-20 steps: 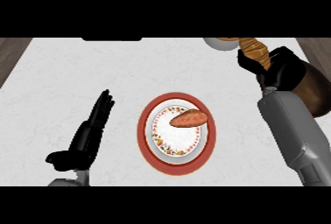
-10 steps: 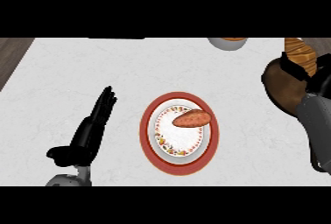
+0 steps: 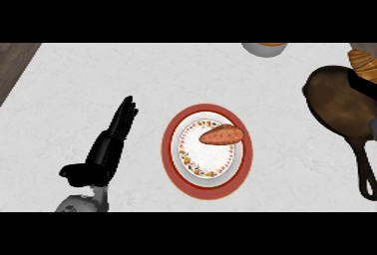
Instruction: Pick the croissant from the plate and place it in the pan
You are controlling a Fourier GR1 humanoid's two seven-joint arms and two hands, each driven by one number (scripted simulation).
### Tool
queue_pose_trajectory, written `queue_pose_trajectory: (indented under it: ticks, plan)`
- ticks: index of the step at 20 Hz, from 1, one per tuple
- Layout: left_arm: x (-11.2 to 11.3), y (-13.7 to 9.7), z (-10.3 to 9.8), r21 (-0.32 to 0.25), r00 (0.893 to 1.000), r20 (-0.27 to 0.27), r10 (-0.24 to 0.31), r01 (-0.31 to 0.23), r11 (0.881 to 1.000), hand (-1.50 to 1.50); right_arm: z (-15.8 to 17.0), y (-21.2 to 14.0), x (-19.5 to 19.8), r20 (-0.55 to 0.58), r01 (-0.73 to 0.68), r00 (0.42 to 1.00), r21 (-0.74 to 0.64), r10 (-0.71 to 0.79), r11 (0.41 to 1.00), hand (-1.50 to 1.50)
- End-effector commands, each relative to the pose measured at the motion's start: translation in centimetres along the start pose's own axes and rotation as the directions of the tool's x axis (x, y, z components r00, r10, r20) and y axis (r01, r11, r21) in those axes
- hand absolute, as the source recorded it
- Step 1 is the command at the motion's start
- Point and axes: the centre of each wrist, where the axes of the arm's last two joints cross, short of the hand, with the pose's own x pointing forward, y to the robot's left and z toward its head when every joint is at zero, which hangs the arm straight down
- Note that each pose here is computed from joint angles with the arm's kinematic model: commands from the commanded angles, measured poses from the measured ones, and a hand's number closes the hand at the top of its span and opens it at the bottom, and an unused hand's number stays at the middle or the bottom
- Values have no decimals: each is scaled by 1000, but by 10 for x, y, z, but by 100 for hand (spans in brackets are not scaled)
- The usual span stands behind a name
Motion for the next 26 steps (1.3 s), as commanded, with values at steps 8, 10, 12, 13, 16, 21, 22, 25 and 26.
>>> queue_pose_trajectory:
  ticks: [8, 10, 12, 13, 16, 21, 22, 25, 26]
  plan:
    - [-6, -11, 6, -31, 1000, 10, 18, -18, 999, 0, -5, 2, -20, -78, 108, 993, 385, -84, 916, -150]
    - [2, -1, -4, -25, 1000, 18, 4, -3, 1000, 0, -4, 2, -28, -73, 151, 988, 320, -134, 935, -150]
    - [2, 6, -3, -11, 1000, 28, 12, -12, 1000, 0, -13, -5, -7, -47, 259, 966, 242, -255, 935, -150]
    - [4, 4, -1, -5, 1000, 19, -3, 3, 1000, 0, -16, -7, -17, -25, 285, 958, 224, -287, 932, -150]
    - [7, -14, -10, -10, 1000, 11, 12, -12, 1000, 0, -11, -4, -11, -45, 377, 926, 150, -375, 914, -150]
    - [-4, -9, 13, 12, 1000, -21, 1, -1, 1000, 0, -10, -5, -44, -105, 539, 842, 158, -529, 827, -150]
    - [-1, -5, 11, 31, 1000, -2, -16, 16, 999, 0, -17, -13, -55, -88, 557, 830, 190, -551, 809, -150]
    - [0, 1, 9, 37, 1000, -5, -3, 3, 999, 0, -35, -33, -85, -125, 639, 768, 221, -628, 737, -150]
    - [8, -1, 2, 58, 1000, -2, -7, 7, 998, 0, -22, -23, -83, -127, 645, 761, 257, -636, 720, -150]
